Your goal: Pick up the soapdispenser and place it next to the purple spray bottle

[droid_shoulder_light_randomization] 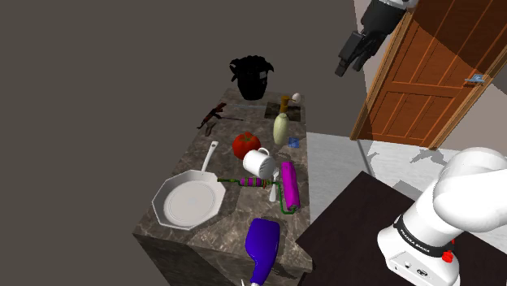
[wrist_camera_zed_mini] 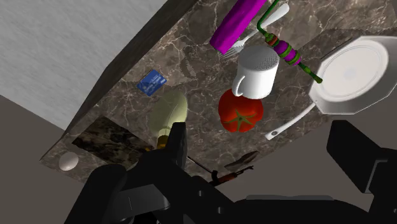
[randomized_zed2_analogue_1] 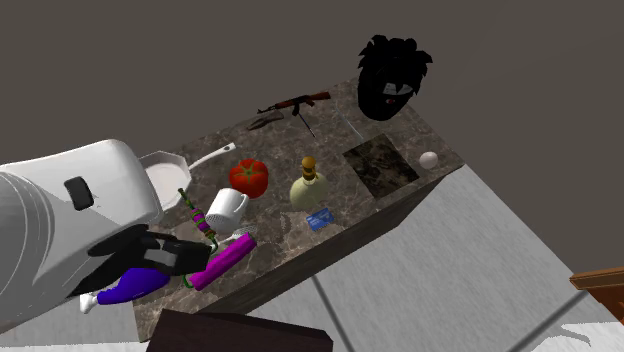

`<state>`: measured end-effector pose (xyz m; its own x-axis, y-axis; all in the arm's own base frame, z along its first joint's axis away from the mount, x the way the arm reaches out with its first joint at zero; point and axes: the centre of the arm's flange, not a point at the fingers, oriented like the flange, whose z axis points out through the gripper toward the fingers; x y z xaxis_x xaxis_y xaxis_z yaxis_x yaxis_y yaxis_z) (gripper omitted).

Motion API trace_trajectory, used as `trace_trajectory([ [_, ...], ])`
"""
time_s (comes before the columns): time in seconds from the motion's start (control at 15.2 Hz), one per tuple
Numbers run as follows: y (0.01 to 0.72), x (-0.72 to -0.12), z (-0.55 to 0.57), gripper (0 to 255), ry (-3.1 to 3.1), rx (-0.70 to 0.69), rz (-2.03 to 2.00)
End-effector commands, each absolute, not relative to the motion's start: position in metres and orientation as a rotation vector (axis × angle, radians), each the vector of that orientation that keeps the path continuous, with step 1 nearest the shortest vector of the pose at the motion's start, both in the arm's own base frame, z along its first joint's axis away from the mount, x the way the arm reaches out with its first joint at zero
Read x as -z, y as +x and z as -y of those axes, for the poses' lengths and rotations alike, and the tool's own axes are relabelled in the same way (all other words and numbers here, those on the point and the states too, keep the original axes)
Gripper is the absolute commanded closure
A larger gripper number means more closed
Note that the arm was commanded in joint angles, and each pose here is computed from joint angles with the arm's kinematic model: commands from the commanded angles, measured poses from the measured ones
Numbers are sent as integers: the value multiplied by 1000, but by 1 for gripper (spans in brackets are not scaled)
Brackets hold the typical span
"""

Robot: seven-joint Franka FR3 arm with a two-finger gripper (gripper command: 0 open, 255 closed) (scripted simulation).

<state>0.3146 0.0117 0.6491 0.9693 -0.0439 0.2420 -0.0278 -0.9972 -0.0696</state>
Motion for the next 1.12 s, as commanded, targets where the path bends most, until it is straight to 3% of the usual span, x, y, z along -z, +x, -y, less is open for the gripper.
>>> trace_trajectory([
  [0.0, 315, -649, -12, 0, -3052, 377, -56],
  [1.06, 475, -531, 58, 0, -3063, 371, -103],
])
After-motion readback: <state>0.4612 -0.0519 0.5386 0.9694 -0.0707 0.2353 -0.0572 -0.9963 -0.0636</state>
